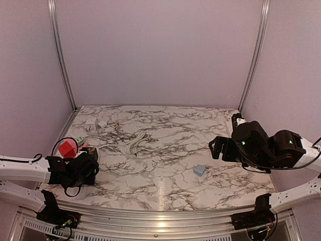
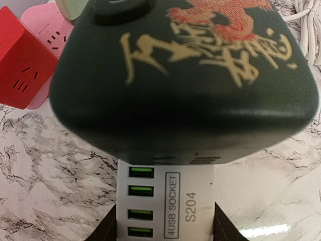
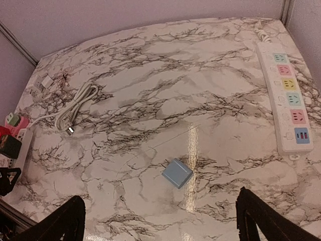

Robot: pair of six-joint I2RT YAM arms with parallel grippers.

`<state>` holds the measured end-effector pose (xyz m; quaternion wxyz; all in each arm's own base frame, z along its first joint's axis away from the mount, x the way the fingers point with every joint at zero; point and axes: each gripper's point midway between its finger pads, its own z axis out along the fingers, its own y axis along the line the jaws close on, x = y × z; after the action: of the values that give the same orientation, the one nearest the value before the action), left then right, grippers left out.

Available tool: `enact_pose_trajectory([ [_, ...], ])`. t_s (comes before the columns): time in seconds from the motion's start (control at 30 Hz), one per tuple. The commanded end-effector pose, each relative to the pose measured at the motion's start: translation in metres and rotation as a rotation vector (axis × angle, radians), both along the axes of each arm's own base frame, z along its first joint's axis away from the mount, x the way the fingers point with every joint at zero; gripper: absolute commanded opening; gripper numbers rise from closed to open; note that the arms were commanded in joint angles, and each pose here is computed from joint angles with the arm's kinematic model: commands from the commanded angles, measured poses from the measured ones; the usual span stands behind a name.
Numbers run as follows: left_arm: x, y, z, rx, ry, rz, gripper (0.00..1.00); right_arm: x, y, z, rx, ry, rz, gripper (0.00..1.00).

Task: Insert the plug
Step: Move the socket to the corner of the board.

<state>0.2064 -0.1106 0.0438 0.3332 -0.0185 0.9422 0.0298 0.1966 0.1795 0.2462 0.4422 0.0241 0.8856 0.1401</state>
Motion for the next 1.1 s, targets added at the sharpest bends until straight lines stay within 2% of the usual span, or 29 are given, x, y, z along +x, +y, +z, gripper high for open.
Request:
enact_pose_trajectory([
  [0.0,0.000,0.031,0.004,0.011,-0.034,0.163,0.35,0.001,0.001,0.011,0.056,-0.023,0.008,0.99],
  [0.13,-0.001,0.038,-0.003,0.005,-0.020,0.192,0.44,0.000,0.001,0.009,0.065,-0.020,0.010,0.98],
  [0.47,-0.001,0.029,-0.018,-0.040,0.033,0.181,0.56,0.001,0.005,0.008,0.066,-0.022,0.014,0.98],
  [0.6,-0.003,0.029,-0.022,-0.047,0.039,0.188,0.65,0.001,0.005,0.008,0.066,-0.022,0.015,0.98],
  [0.67,-0.004,0.030,-0.021,-0.058,0.034,0.194,0.76,0.001,0.005,0.007,0.065,-0.021,0.016,0.99],
  [0.73,-0.005,0.032,-0.018,-0.079,0.019,0.205,0.80,0.001,0.003,0.008,0.067,-0.023,0.013,0.99],
  [0.9,-0.005,0.023,-0.003,-0.191,-0.020,0.202,0.85,0.000,0.002,0.007,0.067,-0.024,0.012,0.99],
  [1.07,-0.004,0.001,0.023,-0.311,-0.079,0.117,0.86,0.002,0.006,0.006,0.061,-0.023,0.012,0.98],
])
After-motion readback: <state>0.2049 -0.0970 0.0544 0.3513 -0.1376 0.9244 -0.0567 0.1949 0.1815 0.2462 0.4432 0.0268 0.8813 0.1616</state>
